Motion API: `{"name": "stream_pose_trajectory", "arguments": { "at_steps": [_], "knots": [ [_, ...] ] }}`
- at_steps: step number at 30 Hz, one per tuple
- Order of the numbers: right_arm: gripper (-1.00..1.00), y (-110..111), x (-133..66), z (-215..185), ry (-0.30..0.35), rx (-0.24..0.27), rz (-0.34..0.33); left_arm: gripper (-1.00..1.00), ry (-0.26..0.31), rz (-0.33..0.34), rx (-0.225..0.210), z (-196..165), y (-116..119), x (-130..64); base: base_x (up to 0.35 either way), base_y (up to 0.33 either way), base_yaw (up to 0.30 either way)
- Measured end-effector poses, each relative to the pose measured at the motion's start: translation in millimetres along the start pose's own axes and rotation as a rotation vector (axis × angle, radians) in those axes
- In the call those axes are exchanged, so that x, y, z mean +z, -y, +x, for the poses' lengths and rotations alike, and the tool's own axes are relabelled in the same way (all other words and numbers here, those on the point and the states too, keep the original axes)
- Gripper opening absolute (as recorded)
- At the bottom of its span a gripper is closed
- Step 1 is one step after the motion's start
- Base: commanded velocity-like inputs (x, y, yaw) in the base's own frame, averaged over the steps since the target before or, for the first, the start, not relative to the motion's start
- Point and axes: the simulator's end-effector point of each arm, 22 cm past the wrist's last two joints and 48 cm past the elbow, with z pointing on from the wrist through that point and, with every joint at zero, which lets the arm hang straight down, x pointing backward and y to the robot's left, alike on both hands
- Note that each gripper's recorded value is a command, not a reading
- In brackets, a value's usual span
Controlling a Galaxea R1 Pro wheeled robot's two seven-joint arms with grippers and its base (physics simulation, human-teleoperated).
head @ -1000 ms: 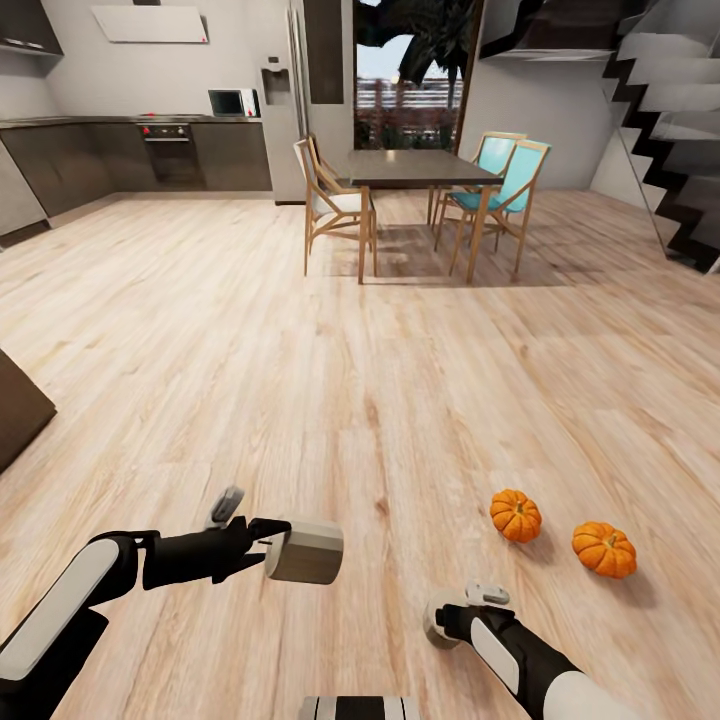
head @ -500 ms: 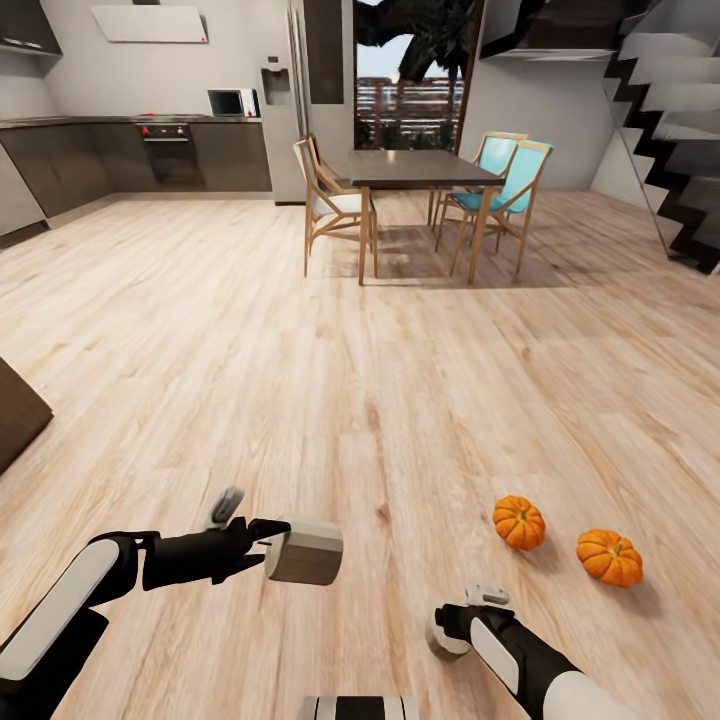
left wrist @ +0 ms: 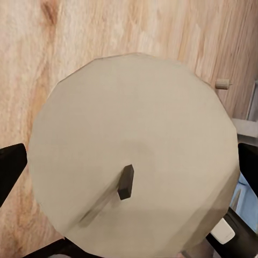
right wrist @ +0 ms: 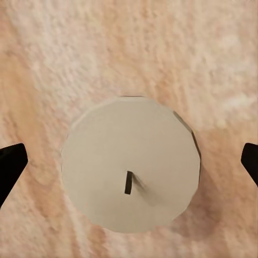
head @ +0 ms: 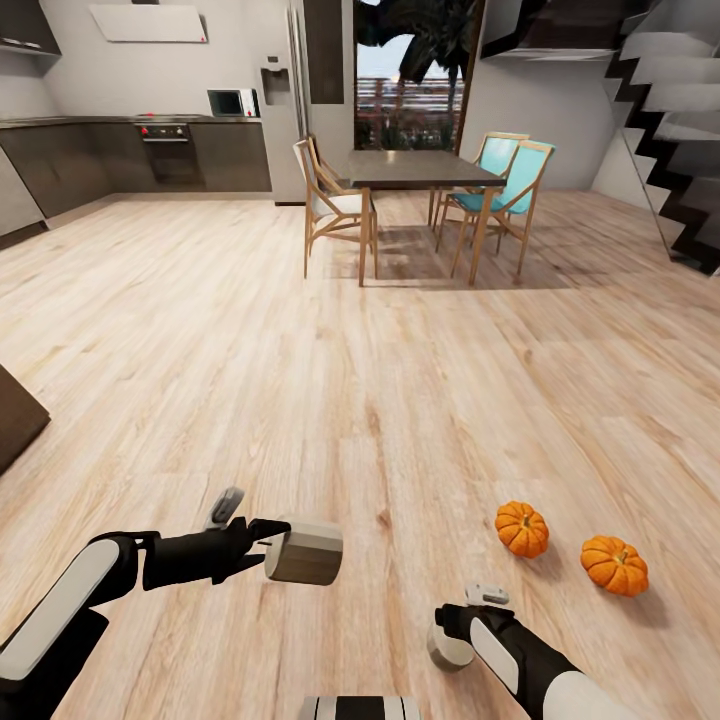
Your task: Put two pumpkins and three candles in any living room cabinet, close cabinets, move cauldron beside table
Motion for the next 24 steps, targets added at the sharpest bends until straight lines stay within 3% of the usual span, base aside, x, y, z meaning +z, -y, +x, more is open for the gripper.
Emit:
{"name": "stream_pose_trajectory", "arguments": {
  "at_steps": [24],
  "knots": [
    [1.0, -2, 9.5, 8, -0.007, 0.002, -0.016, -1.0, -0.017, -0.007, -0.024, 3, -11, 7.9, 0.0, 0.0, 0.0]
  ]
}}
